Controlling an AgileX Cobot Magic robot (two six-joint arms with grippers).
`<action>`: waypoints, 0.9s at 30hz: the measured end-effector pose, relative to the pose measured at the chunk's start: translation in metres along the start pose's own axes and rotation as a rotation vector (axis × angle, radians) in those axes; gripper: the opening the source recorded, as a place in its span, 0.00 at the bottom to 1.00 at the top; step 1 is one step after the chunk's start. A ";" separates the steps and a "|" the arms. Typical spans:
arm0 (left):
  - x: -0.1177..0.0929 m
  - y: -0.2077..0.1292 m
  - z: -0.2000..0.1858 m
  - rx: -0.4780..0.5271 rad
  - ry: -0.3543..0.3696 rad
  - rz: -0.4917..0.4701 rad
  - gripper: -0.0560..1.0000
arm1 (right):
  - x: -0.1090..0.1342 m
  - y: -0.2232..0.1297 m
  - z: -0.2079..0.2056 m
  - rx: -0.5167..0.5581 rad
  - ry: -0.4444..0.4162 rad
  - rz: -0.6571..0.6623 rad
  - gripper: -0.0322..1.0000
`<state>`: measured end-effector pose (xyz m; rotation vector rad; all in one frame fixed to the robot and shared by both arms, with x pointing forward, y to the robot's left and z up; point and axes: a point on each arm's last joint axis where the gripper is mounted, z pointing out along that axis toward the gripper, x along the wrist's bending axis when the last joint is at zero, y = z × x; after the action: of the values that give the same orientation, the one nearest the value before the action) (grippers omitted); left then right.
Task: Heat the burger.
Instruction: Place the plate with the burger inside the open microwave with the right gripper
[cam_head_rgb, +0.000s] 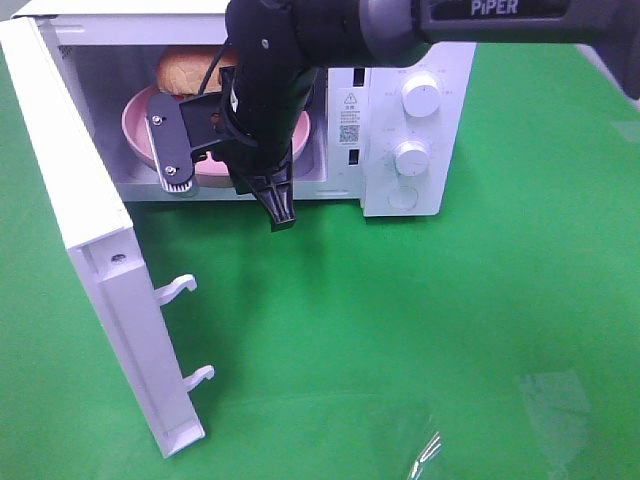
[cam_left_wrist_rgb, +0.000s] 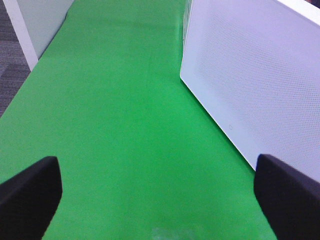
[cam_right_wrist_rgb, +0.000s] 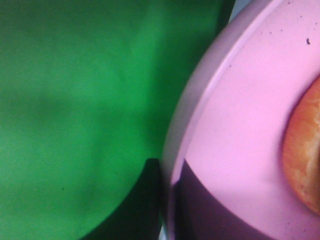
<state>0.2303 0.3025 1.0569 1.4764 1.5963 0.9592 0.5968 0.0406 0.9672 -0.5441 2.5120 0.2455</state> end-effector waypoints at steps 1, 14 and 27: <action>0.000 0.000 0.000 0.000 0.000 0.000 0.96 | 0.000 0.000 0.000 0.000 0.000 0.000 0.06; 0.000 0.000 0.000 0.000 0.000 0.000 0.96 | -0.012 -0.004 0.031 0.019 -0.025 0.080 0.07; 0.000 0.000 0.000 0.000 0.000 0.000 0.96 | -0.024 -0.016 0.042 0.034 -0.069 0.099 0.07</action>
<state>0.2303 0.3025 1.0569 1.4764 1.5963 0.9592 0.6423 0.0457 0.9443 -0.3922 2.4738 0.2539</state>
